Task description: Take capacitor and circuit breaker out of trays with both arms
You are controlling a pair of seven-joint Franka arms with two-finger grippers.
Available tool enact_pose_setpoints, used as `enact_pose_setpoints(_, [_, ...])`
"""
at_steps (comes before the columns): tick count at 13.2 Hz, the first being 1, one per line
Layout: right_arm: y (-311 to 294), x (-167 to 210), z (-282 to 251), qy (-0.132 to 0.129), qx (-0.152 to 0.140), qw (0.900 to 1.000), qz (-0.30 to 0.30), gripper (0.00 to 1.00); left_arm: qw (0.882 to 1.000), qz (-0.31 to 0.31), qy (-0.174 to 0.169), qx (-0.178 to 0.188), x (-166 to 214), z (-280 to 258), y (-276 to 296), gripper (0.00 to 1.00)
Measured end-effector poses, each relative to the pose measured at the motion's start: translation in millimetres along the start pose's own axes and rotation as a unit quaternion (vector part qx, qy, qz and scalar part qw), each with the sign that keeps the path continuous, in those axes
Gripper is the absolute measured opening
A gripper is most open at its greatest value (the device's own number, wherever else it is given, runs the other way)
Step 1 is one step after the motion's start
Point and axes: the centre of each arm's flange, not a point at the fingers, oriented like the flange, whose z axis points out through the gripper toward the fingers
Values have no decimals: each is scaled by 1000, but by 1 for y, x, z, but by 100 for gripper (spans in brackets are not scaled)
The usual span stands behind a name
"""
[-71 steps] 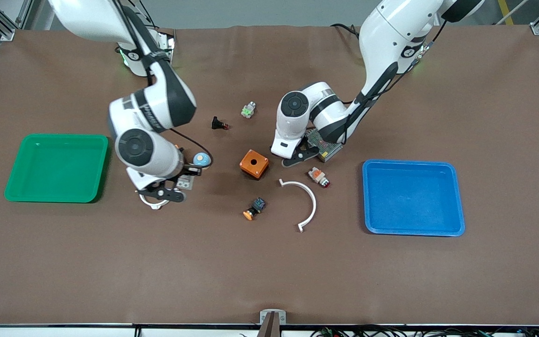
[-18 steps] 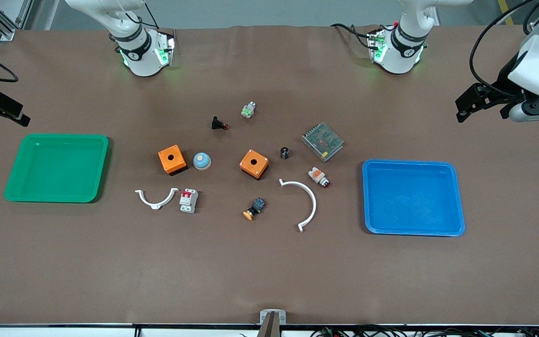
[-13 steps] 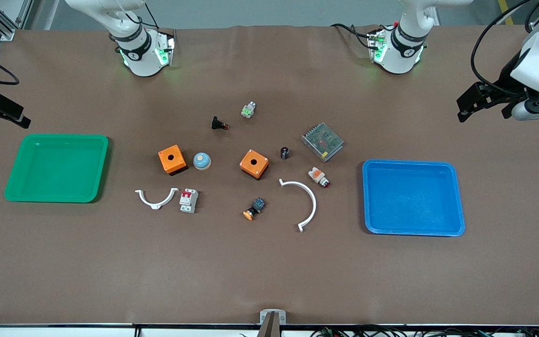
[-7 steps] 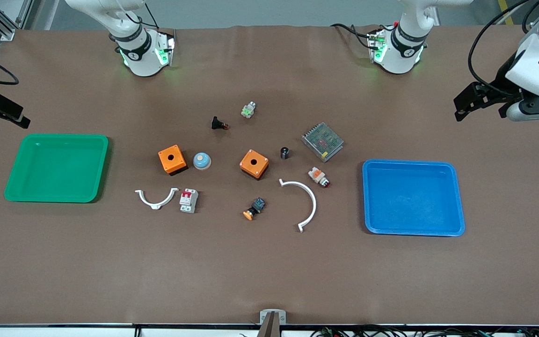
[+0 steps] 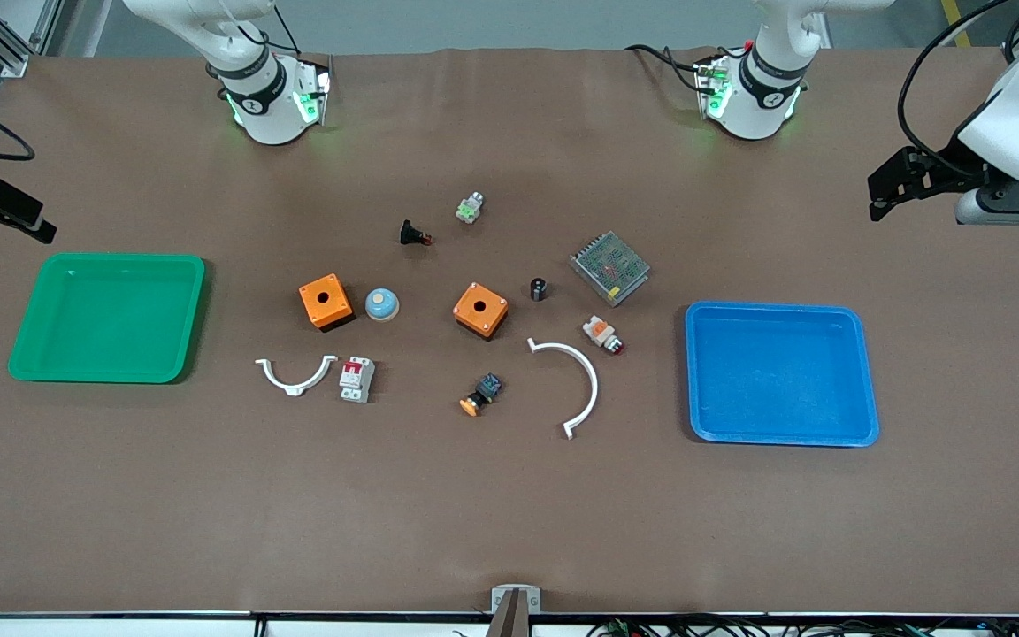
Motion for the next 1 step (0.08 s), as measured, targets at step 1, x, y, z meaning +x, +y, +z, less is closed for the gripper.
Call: enact_pose_setpoints(1, [0, 0, 0, 0, 0, 1000, 0, 100, 1000, 1, -2, 0, 0, 1, 1, 100])
